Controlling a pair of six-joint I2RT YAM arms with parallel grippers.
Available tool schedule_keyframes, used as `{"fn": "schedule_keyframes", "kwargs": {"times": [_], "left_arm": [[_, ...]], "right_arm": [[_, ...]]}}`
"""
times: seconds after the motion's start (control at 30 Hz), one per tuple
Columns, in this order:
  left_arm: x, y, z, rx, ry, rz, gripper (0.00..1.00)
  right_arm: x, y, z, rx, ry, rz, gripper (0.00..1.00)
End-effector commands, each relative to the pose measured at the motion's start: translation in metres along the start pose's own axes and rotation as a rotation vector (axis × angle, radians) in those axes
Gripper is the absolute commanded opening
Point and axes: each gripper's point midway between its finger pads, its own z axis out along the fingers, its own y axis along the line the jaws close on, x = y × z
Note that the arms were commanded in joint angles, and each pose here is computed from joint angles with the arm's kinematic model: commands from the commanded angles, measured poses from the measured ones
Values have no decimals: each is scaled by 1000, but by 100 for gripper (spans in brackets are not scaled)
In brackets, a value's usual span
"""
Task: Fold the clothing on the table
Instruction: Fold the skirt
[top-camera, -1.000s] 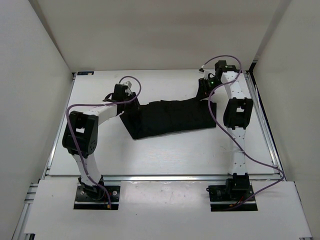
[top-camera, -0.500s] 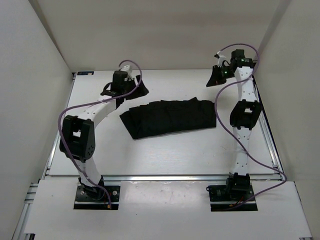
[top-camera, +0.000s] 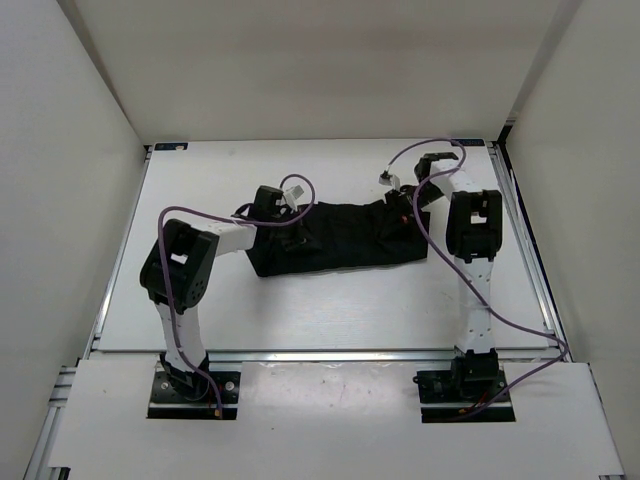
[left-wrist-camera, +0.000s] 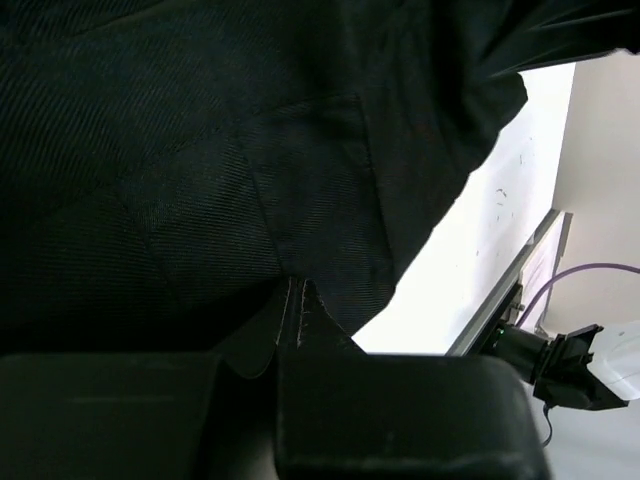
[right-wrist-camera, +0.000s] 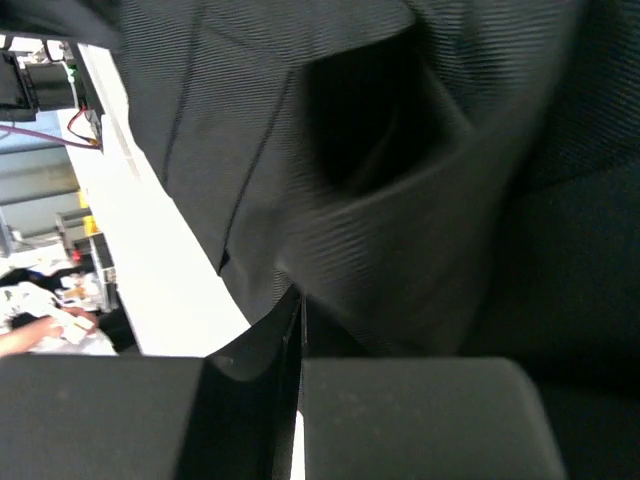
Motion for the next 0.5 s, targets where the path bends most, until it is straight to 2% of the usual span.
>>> {"fn": "schedule_keyframes", "kwargs": {"times": [0.0,0.13,0.27,0.37,0.47], "left_arm": [[-15,-9,-10,58,-40,20,0],[-21,-2,-10,59,-51,-3,0],[-31,-4,-9,56,-73,-5,0],[-29,-1,-6,56,-68,-22,0],[-21,7,-3,45,-57,-34,0]], "right_arm": [[-19,30,-25,-12,-82,-132,0],[-34,36,-39,-9,-137,-153,0],[-72,47,-82,-23,-326,-148,0],[-70,65,-82,-9,-278,-243,0],[-42,77,-48,-26,-169,-276,0]]}}
